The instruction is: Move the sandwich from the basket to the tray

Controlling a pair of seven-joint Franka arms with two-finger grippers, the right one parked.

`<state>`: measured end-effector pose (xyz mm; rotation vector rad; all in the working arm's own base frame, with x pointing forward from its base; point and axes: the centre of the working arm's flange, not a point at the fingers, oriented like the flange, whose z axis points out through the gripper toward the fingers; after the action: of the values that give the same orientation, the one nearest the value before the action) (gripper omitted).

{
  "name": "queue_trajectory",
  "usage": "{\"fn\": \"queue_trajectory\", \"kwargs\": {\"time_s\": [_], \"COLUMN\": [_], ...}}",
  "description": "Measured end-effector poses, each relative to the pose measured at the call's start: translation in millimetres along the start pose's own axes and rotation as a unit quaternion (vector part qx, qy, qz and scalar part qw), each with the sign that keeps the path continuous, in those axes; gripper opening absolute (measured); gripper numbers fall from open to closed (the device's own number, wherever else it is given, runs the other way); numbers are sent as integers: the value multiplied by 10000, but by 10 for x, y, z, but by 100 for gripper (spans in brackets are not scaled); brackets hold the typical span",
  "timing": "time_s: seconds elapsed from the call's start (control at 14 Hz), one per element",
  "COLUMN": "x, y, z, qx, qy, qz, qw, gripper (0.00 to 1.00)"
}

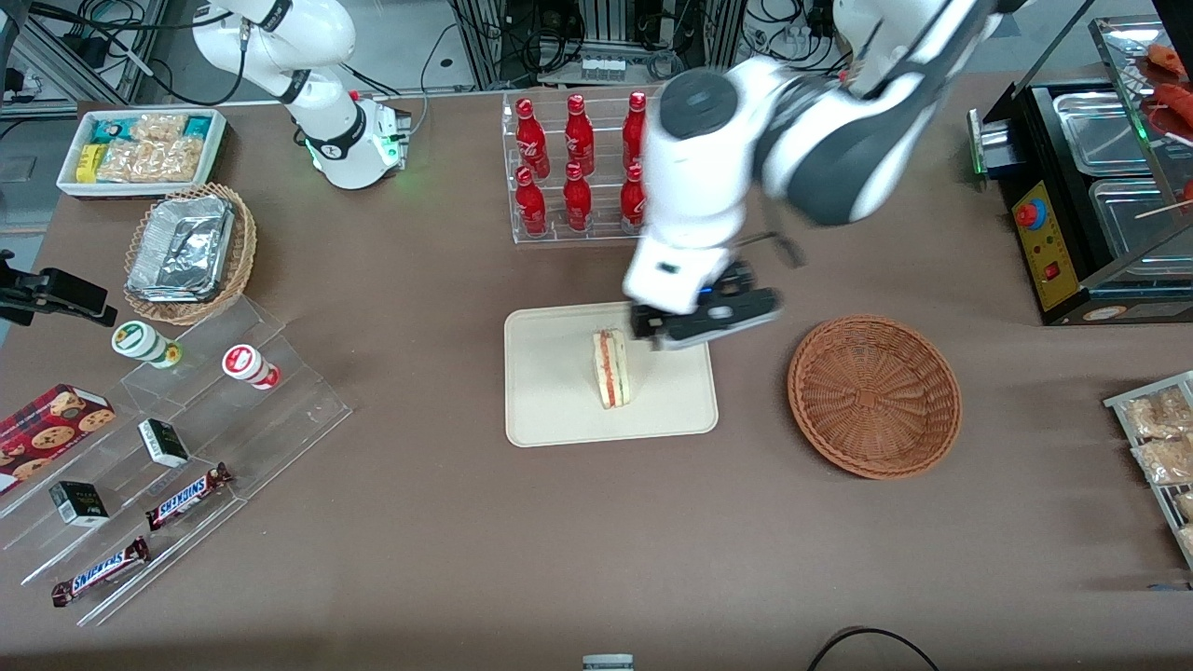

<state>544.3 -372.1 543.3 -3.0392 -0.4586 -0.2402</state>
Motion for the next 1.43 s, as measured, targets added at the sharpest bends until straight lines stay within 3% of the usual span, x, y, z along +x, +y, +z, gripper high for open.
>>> {"fn": "queue_trajectory", "kwargs": {"time_s": [0.29,0.71,0.93,1.43], "x": [638,1164,1251,1242], "y": [-1059,-2654,-2987,-3003], "z": [-312,-680,-575,-397], "qx": [222,120,163,115], "qy": [-345,-772,-885,-1059], "qz": [433,1312,1389,1843], "qw": [9982,9883,9862,9771], "gripper": [100,100,100,100]}}
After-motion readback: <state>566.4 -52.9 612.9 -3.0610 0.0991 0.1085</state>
